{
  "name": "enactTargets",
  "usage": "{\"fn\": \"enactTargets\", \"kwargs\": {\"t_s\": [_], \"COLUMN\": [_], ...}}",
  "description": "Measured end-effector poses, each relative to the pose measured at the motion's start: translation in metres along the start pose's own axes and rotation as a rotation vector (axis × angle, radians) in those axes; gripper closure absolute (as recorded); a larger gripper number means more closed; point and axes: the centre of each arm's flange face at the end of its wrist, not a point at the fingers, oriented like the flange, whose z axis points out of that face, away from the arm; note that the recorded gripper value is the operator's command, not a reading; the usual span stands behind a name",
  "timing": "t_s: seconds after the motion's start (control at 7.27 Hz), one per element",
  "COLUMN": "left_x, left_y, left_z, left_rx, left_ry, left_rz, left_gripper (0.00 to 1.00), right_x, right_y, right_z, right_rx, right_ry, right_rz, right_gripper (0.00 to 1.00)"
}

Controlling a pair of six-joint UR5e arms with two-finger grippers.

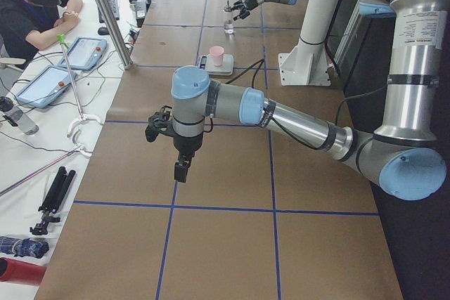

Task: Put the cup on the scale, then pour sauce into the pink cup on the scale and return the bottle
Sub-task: 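Close the right gripper around the glass sauce bottle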

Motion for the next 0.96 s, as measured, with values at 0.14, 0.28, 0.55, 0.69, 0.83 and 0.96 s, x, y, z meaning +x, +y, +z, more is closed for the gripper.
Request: {"fn": "enactTargets", "kwargs": {"t_s": [0.14,0.28,0.55,0.69,0.83,0.96], "left_x": [0.0,0.0,0.0,0.0,0.0,0.0], "left_y": [0.0,0.0,0.0,0.0,0.001,0.001], "left_z": [0.0,0.0,0.001,0.001,0.002,0.002], "left_rx": [0.0,-0.001,-0.002,-0.003,-0.004,-0.004], "left_ry": [0.0,0.0,0.0,0.0,0.0,0.001], "left_rz": [0.0,0.0,0.0,0.001,0.0,0.0], "left_gripper": [0.0,0.0,0.0,0.0,0.0,0.0], "right_x": [-0.003,-0.008,-0.01,-0.009,-0.01,-0.012], "right_y": [0.0,0.003,0.006,0.004,0.002,0.0], "right_z": [0.004,0.012,0.03,0.035,0.039,0.042], "right_rx": [0.004,0.008,0.008,0.008,0.01,0.011], "right_ry": [-0.001,0.002,0.006,0.006,0.005,0.002], "right_rz": [0.004,0.006,0.0,-0.002,0.0,0.003], "right_gripper": [0.0,0.0,0.0,0.0,0.0,0.01]}}
